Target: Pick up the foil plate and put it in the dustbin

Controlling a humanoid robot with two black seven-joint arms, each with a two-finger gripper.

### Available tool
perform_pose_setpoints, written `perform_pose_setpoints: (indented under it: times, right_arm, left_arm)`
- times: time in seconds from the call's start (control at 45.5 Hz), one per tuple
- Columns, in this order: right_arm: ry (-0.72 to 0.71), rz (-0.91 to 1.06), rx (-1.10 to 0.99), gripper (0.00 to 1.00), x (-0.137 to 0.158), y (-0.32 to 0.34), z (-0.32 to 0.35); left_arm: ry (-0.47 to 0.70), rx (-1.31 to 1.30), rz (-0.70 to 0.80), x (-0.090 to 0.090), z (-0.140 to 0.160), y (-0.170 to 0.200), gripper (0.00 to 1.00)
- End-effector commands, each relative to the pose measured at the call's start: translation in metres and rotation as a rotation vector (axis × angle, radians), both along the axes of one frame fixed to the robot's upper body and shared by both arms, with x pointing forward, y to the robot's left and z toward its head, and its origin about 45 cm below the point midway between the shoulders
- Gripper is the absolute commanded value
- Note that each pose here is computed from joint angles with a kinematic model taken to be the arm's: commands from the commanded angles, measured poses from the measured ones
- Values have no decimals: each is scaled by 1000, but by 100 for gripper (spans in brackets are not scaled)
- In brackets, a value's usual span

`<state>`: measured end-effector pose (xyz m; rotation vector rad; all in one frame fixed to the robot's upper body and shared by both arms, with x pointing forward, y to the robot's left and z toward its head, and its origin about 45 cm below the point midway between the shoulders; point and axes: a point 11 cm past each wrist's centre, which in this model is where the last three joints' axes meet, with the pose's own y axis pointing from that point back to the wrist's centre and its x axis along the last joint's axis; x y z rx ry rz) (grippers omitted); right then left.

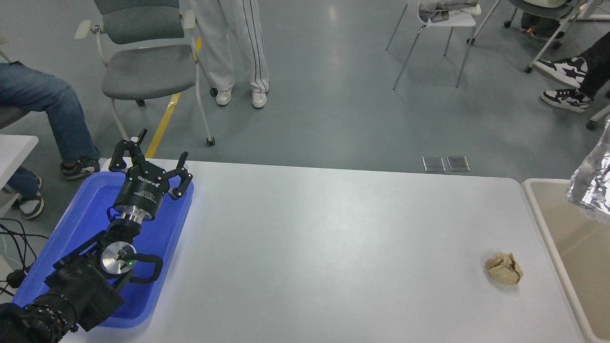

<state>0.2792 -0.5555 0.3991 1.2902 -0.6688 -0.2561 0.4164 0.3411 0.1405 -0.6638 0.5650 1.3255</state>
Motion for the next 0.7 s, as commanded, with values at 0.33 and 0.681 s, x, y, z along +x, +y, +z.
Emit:
perform_pose_setpoints:
  times: [0.33, 0.681]
  right_arm:
    - [45, -140, -36, 0, -53, -68, -34]
    - [26, -143, -27, 0, -30, -78, -73]
  left_arm:
    - [0, 0, 0, 0, 0, 0, 100]
    - [0, 0, 0, 0, 0, 0, 100]
